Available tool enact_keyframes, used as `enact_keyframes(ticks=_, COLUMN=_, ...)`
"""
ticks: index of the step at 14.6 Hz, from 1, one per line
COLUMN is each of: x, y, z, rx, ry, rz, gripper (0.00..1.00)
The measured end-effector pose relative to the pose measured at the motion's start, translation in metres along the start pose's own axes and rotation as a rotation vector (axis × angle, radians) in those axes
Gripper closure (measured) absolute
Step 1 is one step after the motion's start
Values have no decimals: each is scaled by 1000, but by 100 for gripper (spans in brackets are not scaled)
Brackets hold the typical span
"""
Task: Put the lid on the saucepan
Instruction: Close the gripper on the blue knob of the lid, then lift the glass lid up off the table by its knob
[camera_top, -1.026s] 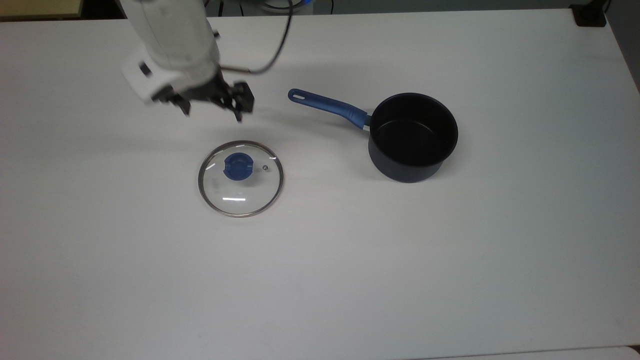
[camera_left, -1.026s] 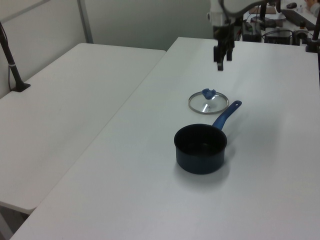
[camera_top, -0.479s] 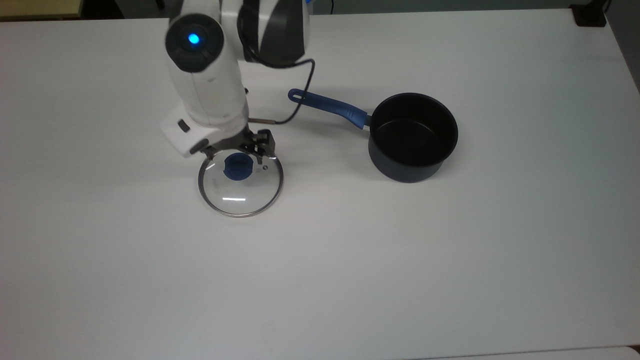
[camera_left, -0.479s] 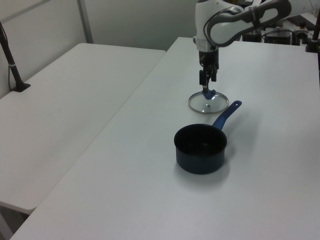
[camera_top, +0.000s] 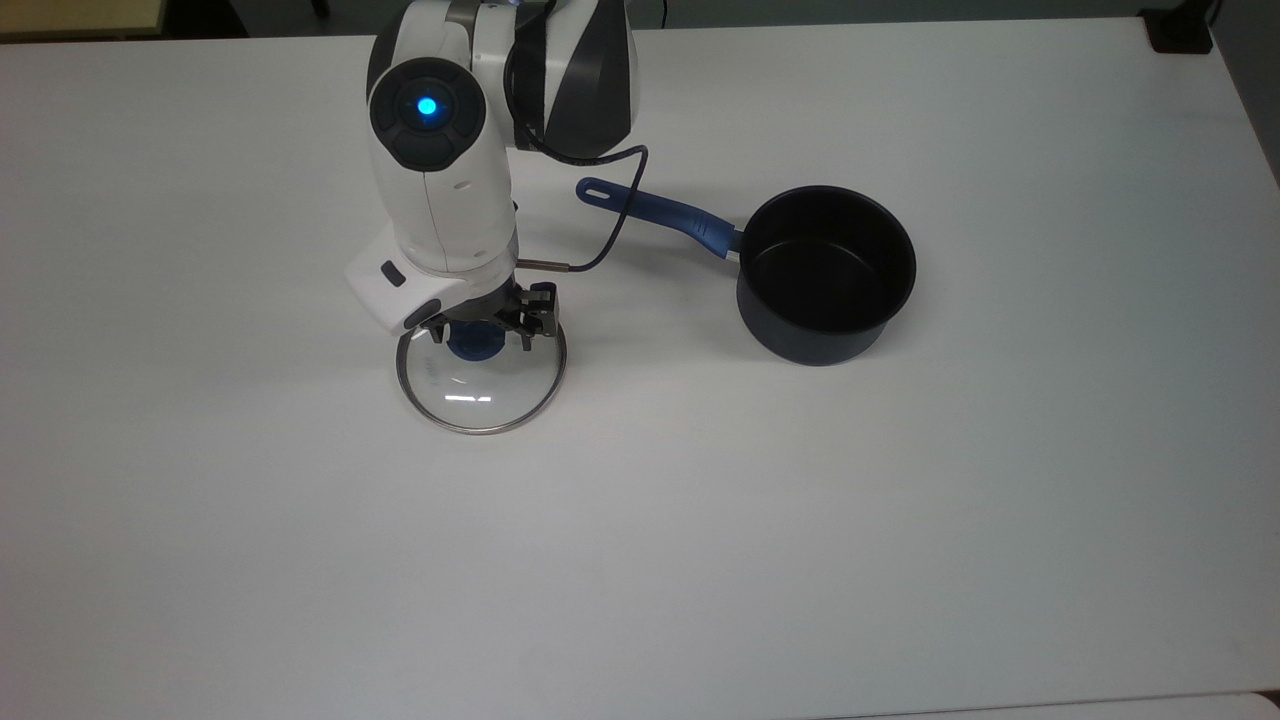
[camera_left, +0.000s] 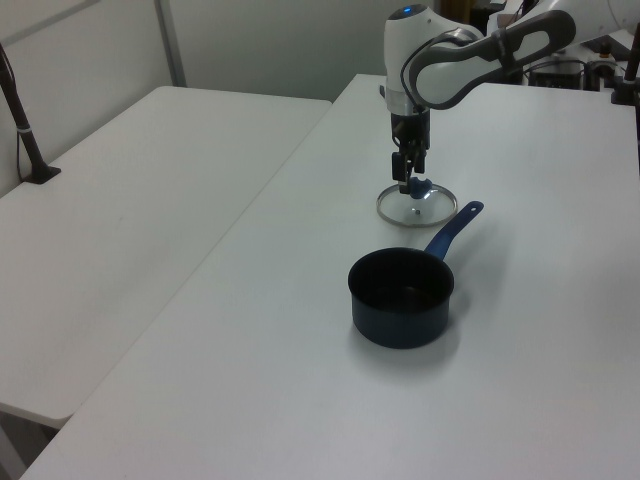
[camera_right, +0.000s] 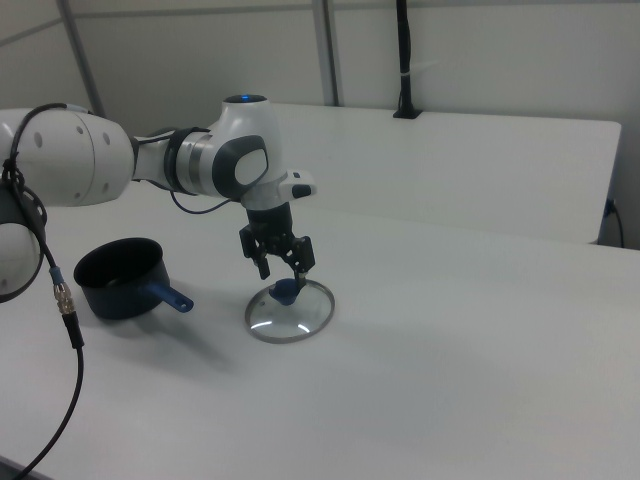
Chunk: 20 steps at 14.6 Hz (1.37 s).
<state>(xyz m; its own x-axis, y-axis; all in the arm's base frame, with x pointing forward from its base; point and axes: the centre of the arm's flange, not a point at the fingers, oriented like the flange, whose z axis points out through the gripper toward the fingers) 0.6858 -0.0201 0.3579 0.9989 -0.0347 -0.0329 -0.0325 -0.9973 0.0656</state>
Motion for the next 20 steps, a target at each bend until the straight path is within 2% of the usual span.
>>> enact_keyframes(ticks=3, x=0, y=1, z=1, rx=-21, ry=-1, rz=-17, gripper=12)
enact_keyframes(ticks=12, x=-1, y=2, z=20, rx=-29, ry=-34, rz=-89, gripper=24)
enact_keyframes(ticks=15, x=-2, y=1, z=25, rx=-30, ry=-42, rz=-97, gripper=32)
enact_keyframes(ticks=16, x=-2, y=2, z=25, rx=-30, ry=-42, rz=-97, gripper=40)
enact_keyframes(ticks=20, x=-2, y=2, z=24, rx=-30, ry=-40, rz=-97, gripper=40)
